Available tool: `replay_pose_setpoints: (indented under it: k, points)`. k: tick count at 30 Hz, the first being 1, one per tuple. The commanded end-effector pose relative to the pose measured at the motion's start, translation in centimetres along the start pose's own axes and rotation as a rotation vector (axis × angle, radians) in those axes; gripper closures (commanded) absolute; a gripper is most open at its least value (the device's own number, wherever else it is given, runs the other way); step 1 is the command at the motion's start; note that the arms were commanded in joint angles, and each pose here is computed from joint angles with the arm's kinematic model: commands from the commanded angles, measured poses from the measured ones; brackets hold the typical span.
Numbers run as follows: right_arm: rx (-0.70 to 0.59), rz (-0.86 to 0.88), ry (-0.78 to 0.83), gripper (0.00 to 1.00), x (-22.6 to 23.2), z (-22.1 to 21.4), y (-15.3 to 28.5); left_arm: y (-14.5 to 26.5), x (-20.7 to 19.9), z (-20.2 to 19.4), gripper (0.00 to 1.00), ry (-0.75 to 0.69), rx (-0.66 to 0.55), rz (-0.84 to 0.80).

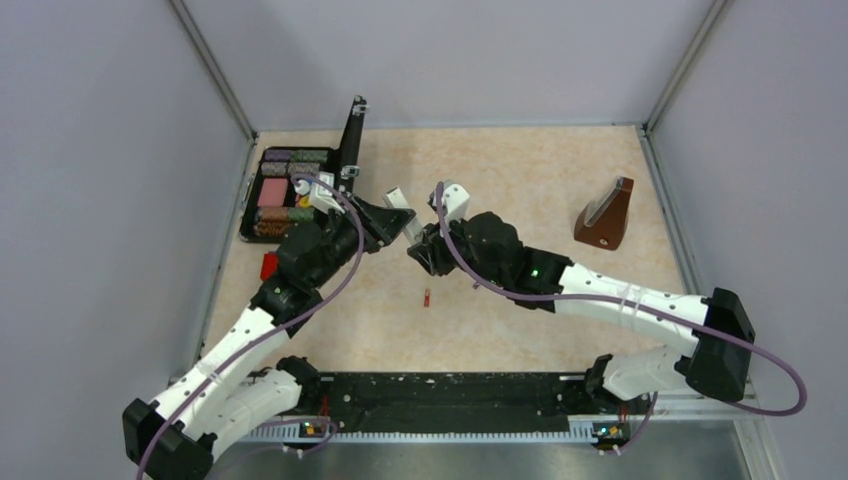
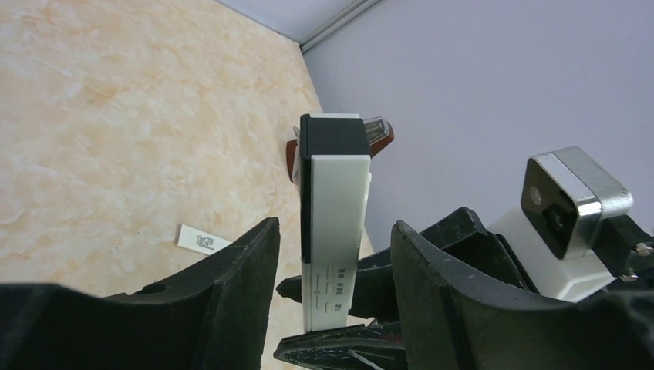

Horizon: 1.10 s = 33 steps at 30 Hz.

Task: Load the batteries into the remote control

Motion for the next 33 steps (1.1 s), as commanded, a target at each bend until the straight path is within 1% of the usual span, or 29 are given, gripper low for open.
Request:
replay_pose_setpoints:
  k: [1, 4, 5, 6, 8, 11, 12, 15, 17, 18, 20, 22, 23, 24, 26, 28, 29, 31, 33]
  points:
    - [-0.067, 0.053, 0.003, 1.0, 1.7, 3.2, 0.1, -0.5, -0.6, 0.6, 0.41, -0.012, -0.01, -0.003]
    - [-0.065, 0.061, 0.007, 1.0, 1.9, 3.3, -0.1, -0.9, -0.1, 0.2, 0.39, -0.015, 0.009, 0.016]
    - [-0.042, 0.055, 0.009, 1.0, 1.8, 2.8, -0.1, -1.0, 0.0, 0.2, 0.4, -0.015, 0.012, 0.022]
    - [-0.035, 0.054, 0.008, 1.0, 1.8, 2.7, -0.2, -1.2, 0.3, 0.1, 0.44, -0.014, 0.015, 0.033]
    - [-0.025, 0.046, -0.003, 1.0, 1.7, 2.4, -0.2, -1.2, 0.6, 0.1, 0.63, -0.017, 0.013, 0.048]
    - [0.004, 0.029, -0.025, 1.0, 1.5, 1.9, -0.1, -1.1, 0.7, 0.4, 0.97, -0.024, -0.003, 0.068]
    - [0.009, 0.026, -0.036, 0.96, 1.4, 1.8, 0.1, -1.0, 0.9, 0.4, 1.0, -0.029, -0.006, 0.079]
    - [0.013, 0.027, -0.063, 0.88, 1.4, 1.4, 0.8, -0.7, 1.3, 0.6, 1.0, -0.063, -0.011, 0.102]
    - [0.012, 0.014, -0.085, 0.82, 1.1, 1.5, 1.7, -0.3, 1.9, 0.8, 1.0, -0.115, -0.024, 0.134]
    - [0.008, 0.005, -0.106, 0.75, 1.0, 1.5, 2.2, 0.0, 2.3, 1.3, 1.0, -0.14, -0.054, 0.164]
    - [-0.007, 0.013, -0.135, 0.53, 1.0, 1.7, 3.3, 0.7, 2.9, 1.9, 1.0, -0.185, -0.085, 0.205]
    - [-0.023, 0.065, -0.118, 0.42, 1.5, 2.2, 4.7, 1.4, 2.9, 2.8, 1.0, -0.216, -0.112, 0.241]
    - [-0.036, 0.07, -0.112, 0.36, 1.4, 2.4, 5.3, 1.6, 2.8, 3.2, 1.0, -0.236, -0.117, 0.257]
    - [-0.052, 0.059, -0.112, 0.32, 1.1, 2.5, 5.9, 1.9, 2.7, 3.6, 1.0, -0.254, -0.12, 0.273]
    - [-0.067, 0.021, -0.115, 0.28, 0.3, 2.6, 6.9, 2.3, 2.5, 4.2, 1.0, -0.286, -0.126, 0.296]
    - [-0.044, -0.025, -0.119, 0.27, -0.6, 2.1, 7.3, 2.7, 2.3, 4.6, 1.0, -0.311, -0.134, 0.305]
    - [-0.013, -0.071, -0.132, 0.27, -1.6, 1.6, 7.2, 3.0, 2.3, 4.7, 1.0, -0.321, -0.14, 0.307]
    - [0.069, -0.161, -0.181, 0.3, -3.5, 0.1, 6.8, 3.5, 2.3, 4.9, 1.0, -0.337, -0.148, 0.313]
    - [0.156, -0.234, -0.248, 0.36, -5.5, -1.7, 6.4, 4.2, 2.2, 5.0, 1.0, -0.354, -0.15, 0.315]
Point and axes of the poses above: each gripper's point midway between its finger pads, its own y axis back along the fingers, its own x axis along the line the jaws close on, z = x × y, the point moved 3 cm from there along y, back along the fingers
